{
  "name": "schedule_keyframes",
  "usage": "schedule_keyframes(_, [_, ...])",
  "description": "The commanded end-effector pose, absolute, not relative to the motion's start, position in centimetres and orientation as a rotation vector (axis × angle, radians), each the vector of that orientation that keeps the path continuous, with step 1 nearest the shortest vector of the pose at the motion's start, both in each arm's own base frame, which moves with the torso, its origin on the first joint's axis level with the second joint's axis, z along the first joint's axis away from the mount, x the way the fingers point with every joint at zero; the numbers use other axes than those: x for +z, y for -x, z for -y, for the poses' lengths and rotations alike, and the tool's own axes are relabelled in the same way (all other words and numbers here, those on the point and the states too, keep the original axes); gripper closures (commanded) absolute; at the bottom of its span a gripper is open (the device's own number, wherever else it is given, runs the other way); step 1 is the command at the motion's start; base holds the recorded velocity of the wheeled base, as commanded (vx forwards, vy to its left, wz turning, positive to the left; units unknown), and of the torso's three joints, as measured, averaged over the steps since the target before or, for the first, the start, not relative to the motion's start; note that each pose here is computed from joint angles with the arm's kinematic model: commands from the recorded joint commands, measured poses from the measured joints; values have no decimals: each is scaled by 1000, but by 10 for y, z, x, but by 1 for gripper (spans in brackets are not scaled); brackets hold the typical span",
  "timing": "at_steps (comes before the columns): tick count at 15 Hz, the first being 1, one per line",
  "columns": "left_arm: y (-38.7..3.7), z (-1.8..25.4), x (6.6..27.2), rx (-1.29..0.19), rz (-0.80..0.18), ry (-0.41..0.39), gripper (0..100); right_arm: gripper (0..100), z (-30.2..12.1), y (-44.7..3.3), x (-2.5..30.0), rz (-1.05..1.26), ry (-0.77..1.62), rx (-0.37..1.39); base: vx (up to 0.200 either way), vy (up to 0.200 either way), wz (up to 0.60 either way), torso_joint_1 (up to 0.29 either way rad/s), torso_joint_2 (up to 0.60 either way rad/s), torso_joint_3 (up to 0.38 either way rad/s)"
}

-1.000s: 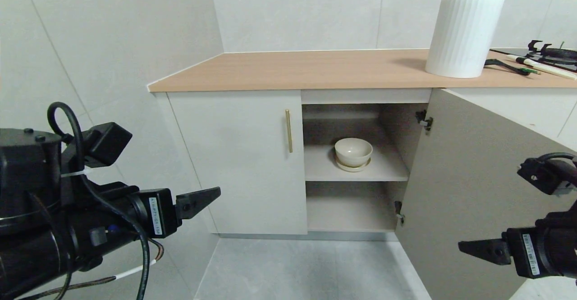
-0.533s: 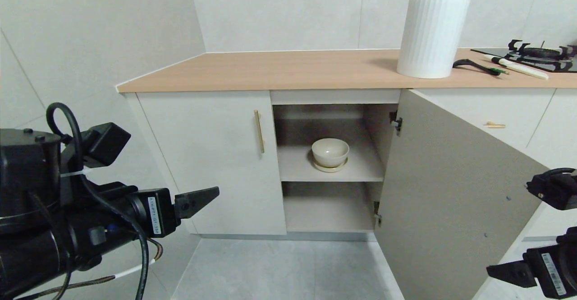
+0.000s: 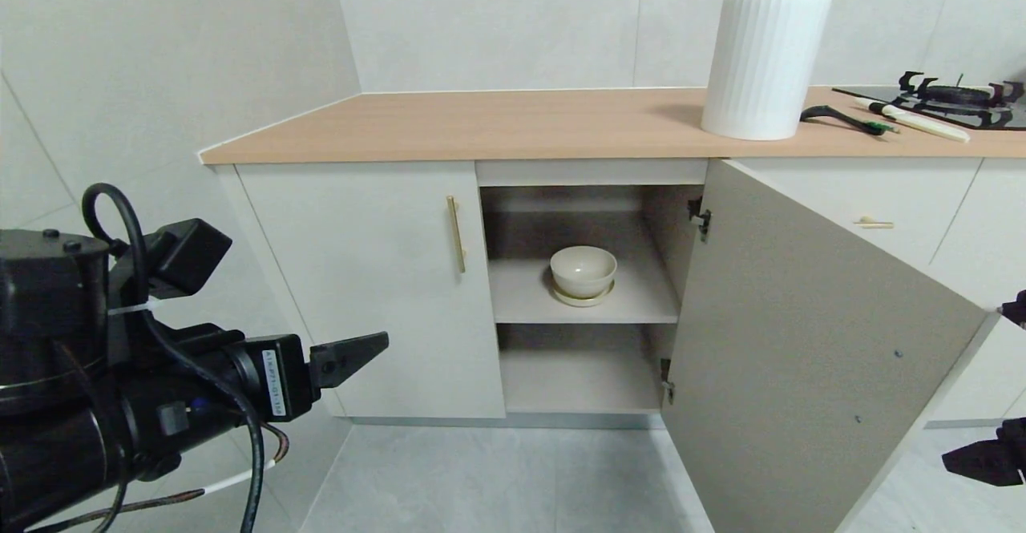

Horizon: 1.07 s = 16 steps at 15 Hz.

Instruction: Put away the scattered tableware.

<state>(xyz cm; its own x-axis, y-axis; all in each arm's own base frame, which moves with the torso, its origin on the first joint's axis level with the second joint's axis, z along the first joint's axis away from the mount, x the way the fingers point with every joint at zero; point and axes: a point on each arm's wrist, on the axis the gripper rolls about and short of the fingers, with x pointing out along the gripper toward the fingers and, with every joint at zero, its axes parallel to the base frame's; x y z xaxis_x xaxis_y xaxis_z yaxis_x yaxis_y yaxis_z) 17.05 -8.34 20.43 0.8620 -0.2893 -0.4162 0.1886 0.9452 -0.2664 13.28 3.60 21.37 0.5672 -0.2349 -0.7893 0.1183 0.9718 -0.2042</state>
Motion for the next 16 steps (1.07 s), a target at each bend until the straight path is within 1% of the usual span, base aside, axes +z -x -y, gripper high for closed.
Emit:
schedule_keyframes(1, [-171, 84, 204, -253, -470, 221, 0, 0, -21, -137, 215, -947, 120, -298, 0, 0, 0, 0, 0, 0])
schedule_keyframes(4, [-171, 84, 203, -261, -480, 222, 0, 0, -3, -146, 220, -889, 88, -390, 0, 0, 0, 0, 0, 0])
schedule_keyframes(8, [-171, 84, 203, -275, -482, 225, 0, 0, 12, -183, 213, -803, 3, -461, 0, 0, 0, 0, 0, 0])
schedule_keyframes(11, [-171, 84, 203, -275, -481, 227, 0, 0, 12, -202, 202, -750, -53, -405, 0, 0, 0, 0, 0, 0])
schedule_keyframes(15, [-171, 84, 203, -275, -482, 225, 0, 0, 9, -208, 192, -734, -54, -384, 0, 0, 0, 0, 0, 0])
schedule_keyframes(16, [-171, 84, 203, -275, -482, 225, 0, 0, 2, -209, 189, -717, -49, -351, 0, 0, 0, 0, 0, 0])
